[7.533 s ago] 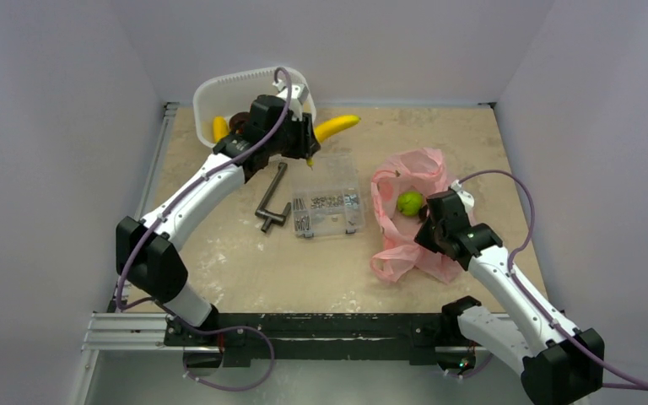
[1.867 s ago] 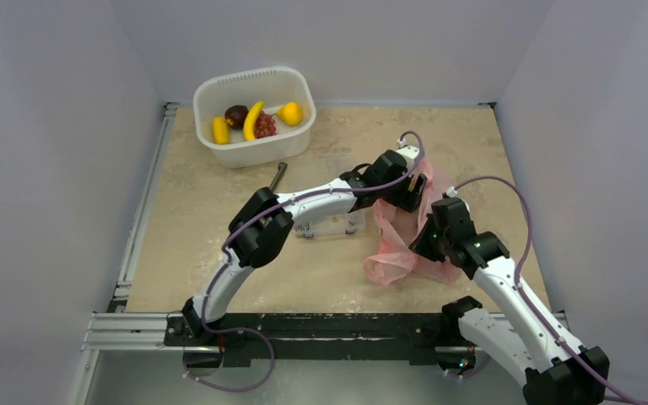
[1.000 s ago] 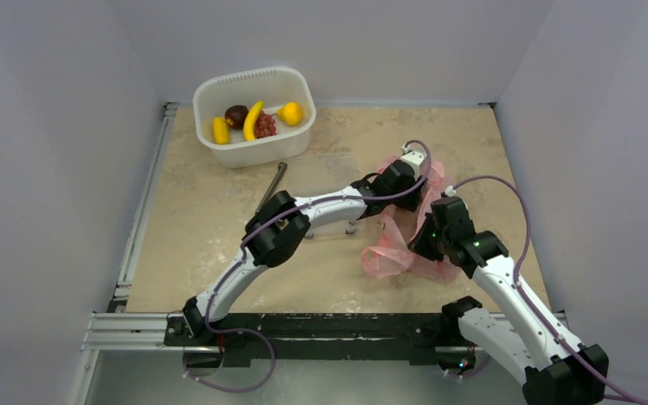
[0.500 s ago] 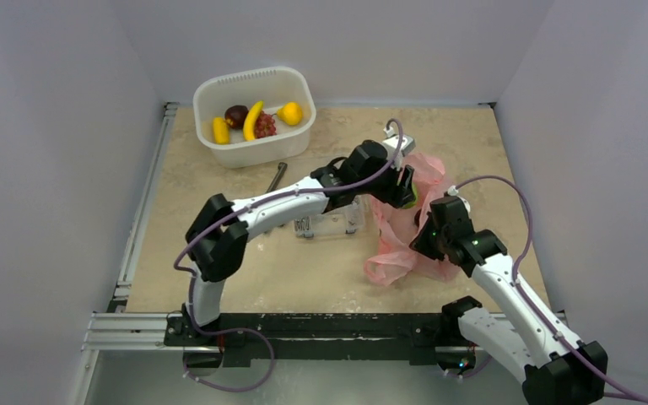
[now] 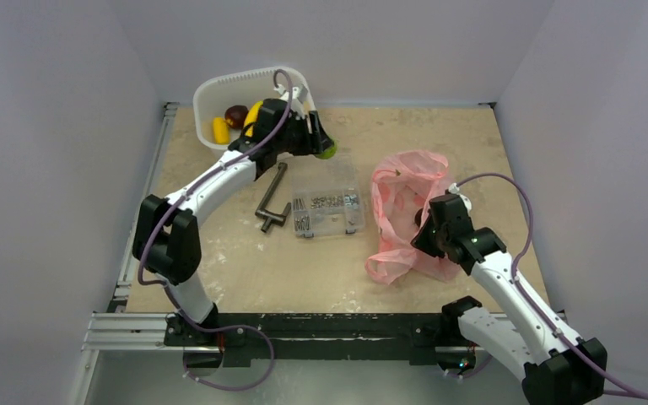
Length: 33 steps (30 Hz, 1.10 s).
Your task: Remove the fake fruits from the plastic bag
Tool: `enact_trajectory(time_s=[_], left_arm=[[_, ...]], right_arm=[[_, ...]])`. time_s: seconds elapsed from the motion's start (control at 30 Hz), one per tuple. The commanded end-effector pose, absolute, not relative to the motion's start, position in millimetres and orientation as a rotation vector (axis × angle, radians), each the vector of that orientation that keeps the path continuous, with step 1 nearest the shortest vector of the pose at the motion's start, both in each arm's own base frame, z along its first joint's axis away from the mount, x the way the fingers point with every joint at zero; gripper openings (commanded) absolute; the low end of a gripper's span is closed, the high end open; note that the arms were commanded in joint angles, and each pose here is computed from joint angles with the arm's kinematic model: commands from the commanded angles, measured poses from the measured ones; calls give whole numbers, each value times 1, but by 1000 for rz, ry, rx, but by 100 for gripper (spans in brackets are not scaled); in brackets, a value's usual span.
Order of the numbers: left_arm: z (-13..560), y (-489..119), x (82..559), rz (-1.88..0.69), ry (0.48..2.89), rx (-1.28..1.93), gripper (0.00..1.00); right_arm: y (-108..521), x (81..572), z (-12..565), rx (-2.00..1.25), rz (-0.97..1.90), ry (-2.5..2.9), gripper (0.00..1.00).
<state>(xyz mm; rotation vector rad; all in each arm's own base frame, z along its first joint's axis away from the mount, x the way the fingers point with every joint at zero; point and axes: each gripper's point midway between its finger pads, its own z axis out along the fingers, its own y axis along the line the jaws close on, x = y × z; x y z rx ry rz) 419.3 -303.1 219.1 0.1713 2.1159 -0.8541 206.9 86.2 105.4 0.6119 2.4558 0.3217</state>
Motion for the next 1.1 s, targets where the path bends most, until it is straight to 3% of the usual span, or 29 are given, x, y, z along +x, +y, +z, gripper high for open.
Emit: enact_trajectory(time_s=[0.0, 0.23, 0.53, 0.87, 1.07], left_arm=[[265, -242, 472, -658, 1934, 5, 21], [278, -191, 549, -390, 1838, -59, 25], [237, -155, 604, -62, 1885, -66, 30], [159, -137, 626, -31, 2052, -54, 32], [135, -135, 626, -103, 2149, -102, 43]], right_arm=[[85, 220, 120, 622, 317, 2395, 0], [83, 221, 121, 621, 300, 2401, 0], [79, 221, 122, 630, 272, 2401, 0], [82, 222, 117, 630, 280, 2414, 0], [84, 221, 115, 627, 288, 2423, 0]])
